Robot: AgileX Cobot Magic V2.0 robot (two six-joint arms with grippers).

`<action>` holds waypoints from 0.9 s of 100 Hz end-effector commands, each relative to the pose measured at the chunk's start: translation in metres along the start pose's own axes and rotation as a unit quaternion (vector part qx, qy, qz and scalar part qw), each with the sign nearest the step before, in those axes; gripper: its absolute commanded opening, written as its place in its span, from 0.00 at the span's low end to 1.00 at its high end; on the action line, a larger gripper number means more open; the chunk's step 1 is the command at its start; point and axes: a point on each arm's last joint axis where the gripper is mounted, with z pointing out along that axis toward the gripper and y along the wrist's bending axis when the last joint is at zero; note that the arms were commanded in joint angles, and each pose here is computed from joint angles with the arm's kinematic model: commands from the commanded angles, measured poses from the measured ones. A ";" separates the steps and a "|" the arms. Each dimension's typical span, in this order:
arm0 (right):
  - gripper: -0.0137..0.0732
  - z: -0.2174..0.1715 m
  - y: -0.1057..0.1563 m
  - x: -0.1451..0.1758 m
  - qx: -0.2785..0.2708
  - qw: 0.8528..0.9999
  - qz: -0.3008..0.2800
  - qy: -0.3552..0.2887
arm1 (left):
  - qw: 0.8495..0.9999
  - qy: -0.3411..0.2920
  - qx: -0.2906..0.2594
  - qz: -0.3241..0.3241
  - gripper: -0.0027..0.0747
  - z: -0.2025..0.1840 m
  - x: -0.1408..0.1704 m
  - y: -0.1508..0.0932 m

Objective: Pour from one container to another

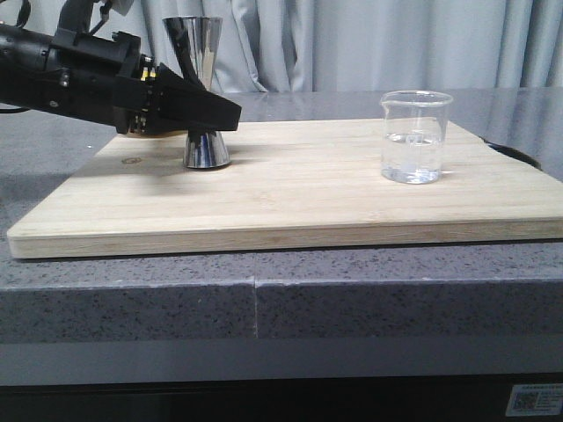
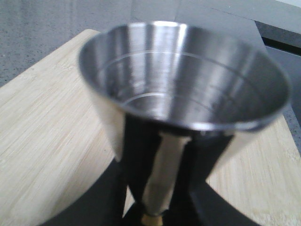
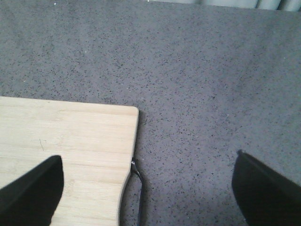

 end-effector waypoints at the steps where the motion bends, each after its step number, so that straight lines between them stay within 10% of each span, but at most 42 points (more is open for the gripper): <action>1: 0.92 -0.013 -0.001 -0.019 0.009 0.998 -0.005 -0.062 | 0.997 -0.059 0.037 0.030 0.17 -0.006 -0.034 -0.017; 90: 0.92 -0.007 -0.001 -0.008 0.008 0.999 -0.024 -0.042 | 0.992 -0.035 0.079 0.091 0.06 0.004 -0.054 -0.049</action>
